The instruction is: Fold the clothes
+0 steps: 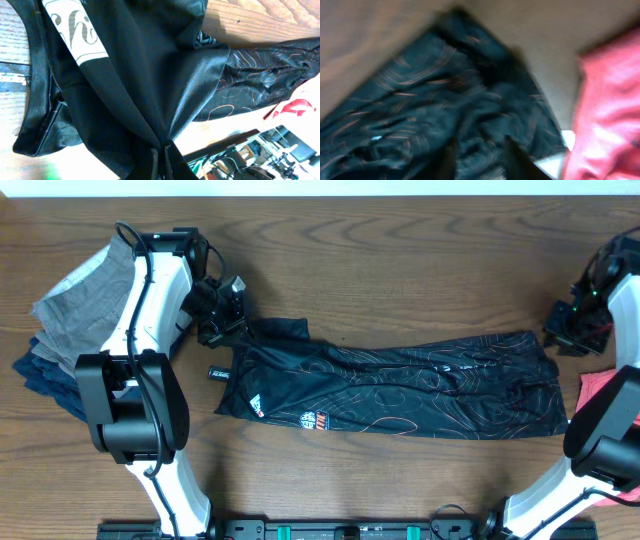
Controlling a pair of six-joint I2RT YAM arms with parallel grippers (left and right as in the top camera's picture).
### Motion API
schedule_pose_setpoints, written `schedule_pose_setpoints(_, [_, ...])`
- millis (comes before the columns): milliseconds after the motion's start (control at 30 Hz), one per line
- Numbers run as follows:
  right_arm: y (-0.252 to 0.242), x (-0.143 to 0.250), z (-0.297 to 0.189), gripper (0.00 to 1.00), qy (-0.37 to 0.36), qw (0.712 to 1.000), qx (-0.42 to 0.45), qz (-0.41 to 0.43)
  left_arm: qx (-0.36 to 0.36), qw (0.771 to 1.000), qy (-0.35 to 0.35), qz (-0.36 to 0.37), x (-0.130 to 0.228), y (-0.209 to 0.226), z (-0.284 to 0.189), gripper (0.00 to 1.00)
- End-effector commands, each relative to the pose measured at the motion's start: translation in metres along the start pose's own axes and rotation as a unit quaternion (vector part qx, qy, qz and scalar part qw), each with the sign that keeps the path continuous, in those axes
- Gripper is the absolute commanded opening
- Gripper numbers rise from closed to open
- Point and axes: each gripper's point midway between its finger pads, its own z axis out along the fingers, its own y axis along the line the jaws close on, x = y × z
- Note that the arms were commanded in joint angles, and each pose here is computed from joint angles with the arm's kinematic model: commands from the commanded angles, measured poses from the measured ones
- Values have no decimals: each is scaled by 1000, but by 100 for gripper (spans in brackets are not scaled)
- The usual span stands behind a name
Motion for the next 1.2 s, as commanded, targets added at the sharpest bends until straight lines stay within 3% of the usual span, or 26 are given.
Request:
schedule_pose_setpoints(0, [28,3,10,40,-4,998,-37,-42,-1,1000,-11,17,3,-3,-7,6])
schedule_pose_setpoints(167, [27,-10,35,56,-46,999,-6,-26,0,1000,-14,19,2,-3,-7,6])
schedule_pose_setpoints(733, [30,-23,84,56,-117,993,-24,-3,1,999,-22,24,-3,-4,-7,6])
schedule_pose_setpoints(900, [31,-29,82,51,-129,991,-27,3,2,999,-25,25,-4,-4,-7,6])
schedule_pose_setpoints(1033, [31,-30,82,28,-131,991,-26,3,1,999,-25,26,-4,-4,-7,6])
schedule_pose_setpoints(1167, [31,-30,82,25,-131,991,-26,3,1,999,-25,26,-4,-4,-7,6])
